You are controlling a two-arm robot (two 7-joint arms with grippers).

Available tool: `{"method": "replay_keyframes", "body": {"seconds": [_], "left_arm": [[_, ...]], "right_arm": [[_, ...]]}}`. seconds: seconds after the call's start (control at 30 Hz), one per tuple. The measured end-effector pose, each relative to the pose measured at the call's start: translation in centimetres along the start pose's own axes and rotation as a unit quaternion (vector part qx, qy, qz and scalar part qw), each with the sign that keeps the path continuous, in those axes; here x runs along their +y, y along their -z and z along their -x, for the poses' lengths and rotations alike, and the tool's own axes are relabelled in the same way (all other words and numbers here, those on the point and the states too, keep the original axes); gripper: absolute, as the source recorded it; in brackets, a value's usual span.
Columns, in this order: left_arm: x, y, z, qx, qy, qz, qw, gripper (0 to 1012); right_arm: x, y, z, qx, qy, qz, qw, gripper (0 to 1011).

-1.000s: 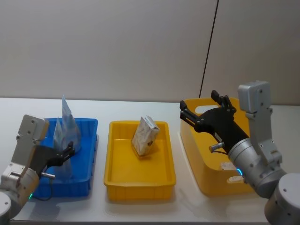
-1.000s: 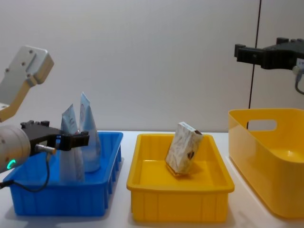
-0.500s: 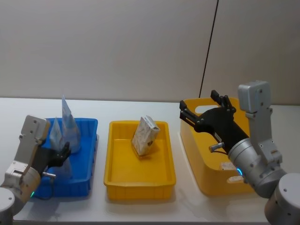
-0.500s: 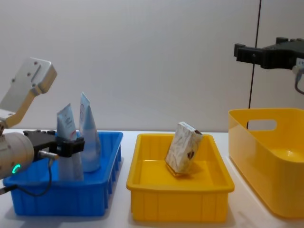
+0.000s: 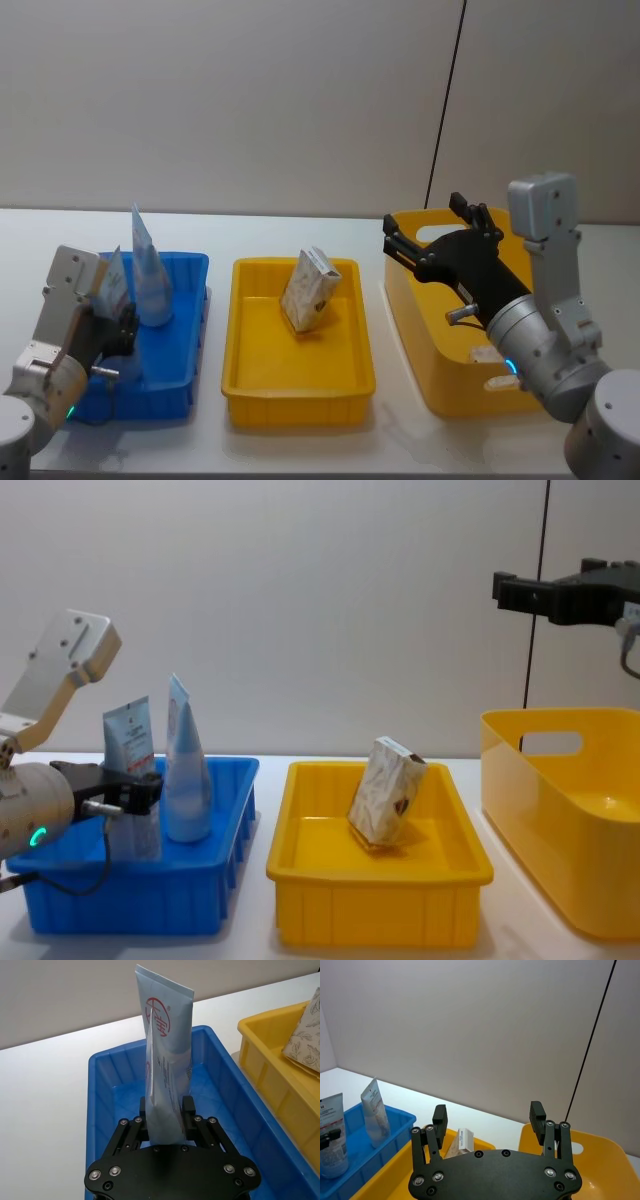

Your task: Bimanual collaborative sorting of washing and personal care products

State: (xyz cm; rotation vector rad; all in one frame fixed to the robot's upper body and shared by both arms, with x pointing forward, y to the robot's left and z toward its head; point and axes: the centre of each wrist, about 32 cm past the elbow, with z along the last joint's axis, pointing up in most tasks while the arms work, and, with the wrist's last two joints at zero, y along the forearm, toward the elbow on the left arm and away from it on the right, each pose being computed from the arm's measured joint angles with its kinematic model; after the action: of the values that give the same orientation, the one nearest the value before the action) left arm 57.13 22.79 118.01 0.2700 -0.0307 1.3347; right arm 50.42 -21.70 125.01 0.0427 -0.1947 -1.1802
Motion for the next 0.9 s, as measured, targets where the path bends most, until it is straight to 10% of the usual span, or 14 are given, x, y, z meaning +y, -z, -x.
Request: {"method": "replay_keyframes", "body": {"seconds": [0.9], "left_arm": [[2.39,-3.63,0.01,0.002,0.011,0.085,0.9963,253]], "right_arm": [[0.0,0.0,0.0,0.000,0.000,0.000,1.0000,1004]]}}
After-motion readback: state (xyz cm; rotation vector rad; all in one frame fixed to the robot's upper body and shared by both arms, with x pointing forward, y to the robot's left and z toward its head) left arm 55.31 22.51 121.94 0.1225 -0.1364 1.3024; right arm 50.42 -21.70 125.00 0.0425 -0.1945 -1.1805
